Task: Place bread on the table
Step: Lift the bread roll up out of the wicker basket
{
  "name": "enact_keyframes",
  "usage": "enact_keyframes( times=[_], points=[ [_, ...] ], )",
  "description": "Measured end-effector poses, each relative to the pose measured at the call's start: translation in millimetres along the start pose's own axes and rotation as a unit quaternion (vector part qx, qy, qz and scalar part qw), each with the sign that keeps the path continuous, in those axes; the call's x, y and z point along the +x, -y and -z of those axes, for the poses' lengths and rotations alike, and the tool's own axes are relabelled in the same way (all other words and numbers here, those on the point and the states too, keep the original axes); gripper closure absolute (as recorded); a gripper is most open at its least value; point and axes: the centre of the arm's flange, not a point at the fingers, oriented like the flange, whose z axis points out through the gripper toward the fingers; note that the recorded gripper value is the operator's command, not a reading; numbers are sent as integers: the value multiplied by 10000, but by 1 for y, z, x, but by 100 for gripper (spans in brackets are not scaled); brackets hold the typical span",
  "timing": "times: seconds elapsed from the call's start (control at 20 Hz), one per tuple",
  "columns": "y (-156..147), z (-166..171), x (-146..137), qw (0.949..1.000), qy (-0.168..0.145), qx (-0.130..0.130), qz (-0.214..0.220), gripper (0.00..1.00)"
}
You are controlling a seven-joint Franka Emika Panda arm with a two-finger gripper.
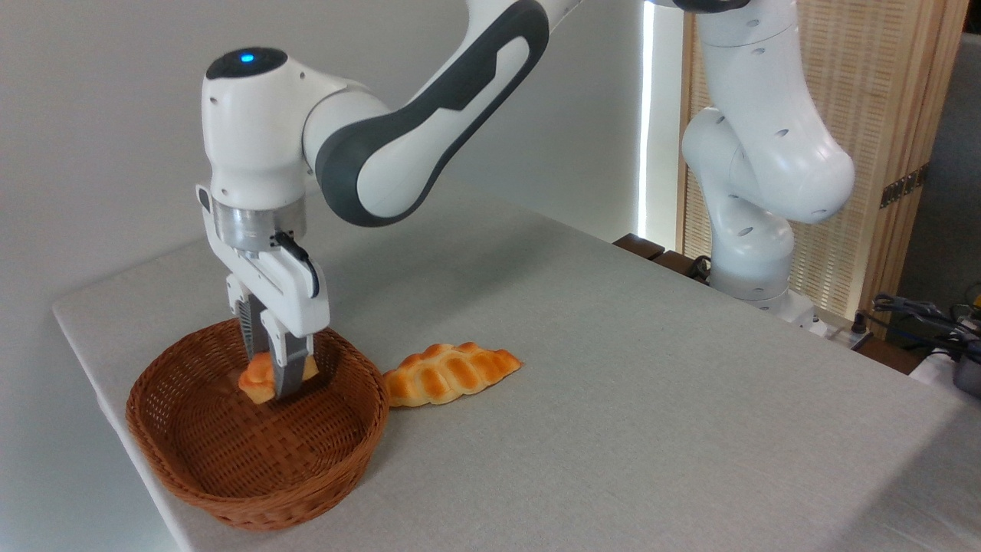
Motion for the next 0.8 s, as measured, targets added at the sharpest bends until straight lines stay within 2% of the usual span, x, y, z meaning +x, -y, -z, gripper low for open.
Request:
enact_keyframes(
  times=[0.3, 0.55, 0.8],
  points=[
    [17, 50, -8, 9994, -222, 204, 168, 44],
    [9, 74, -23, 9997, 169, -35, 194, 44],
    [-2, 89, -40, 9978, 570, -283, 193, 41]
  ],
)
